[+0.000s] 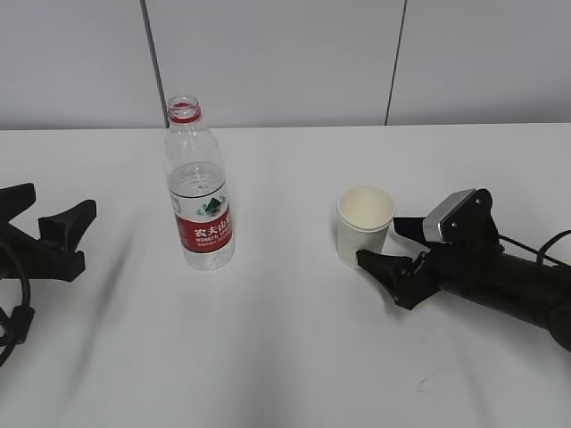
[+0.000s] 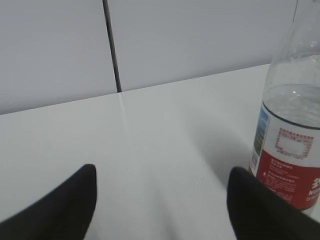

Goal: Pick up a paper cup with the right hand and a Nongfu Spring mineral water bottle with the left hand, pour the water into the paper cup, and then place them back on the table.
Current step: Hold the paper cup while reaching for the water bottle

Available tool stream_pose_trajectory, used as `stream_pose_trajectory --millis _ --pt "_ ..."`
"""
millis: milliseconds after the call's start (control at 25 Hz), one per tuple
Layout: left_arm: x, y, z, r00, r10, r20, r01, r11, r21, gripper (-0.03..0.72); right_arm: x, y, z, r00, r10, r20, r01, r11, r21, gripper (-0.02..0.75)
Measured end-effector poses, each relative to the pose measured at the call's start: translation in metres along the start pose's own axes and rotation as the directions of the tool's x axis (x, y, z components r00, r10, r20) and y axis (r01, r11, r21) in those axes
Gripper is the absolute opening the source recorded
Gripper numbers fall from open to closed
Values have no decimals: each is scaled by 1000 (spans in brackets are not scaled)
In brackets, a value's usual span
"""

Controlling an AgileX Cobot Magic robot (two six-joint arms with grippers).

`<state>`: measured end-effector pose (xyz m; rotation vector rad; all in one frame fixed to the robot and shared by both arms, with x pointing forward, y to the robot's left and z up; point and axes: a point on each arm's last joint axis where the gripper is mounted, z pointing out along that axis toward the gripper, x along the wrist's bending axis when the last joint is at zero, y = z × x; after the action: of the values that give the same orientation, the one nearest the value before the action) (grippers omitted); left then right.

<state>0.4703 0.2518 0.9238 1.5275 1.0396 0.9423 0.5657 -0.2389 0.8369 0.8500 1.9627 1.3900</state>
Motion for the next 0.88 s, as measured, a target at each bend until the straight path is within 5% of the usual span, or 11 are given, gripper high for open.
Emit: stream_pose_trajectory --millis 880 --pt "-1 -15 4 1000 -11 5 11 998 63 499 3 -2 33 994 -67 -88 64 997 -44 597"
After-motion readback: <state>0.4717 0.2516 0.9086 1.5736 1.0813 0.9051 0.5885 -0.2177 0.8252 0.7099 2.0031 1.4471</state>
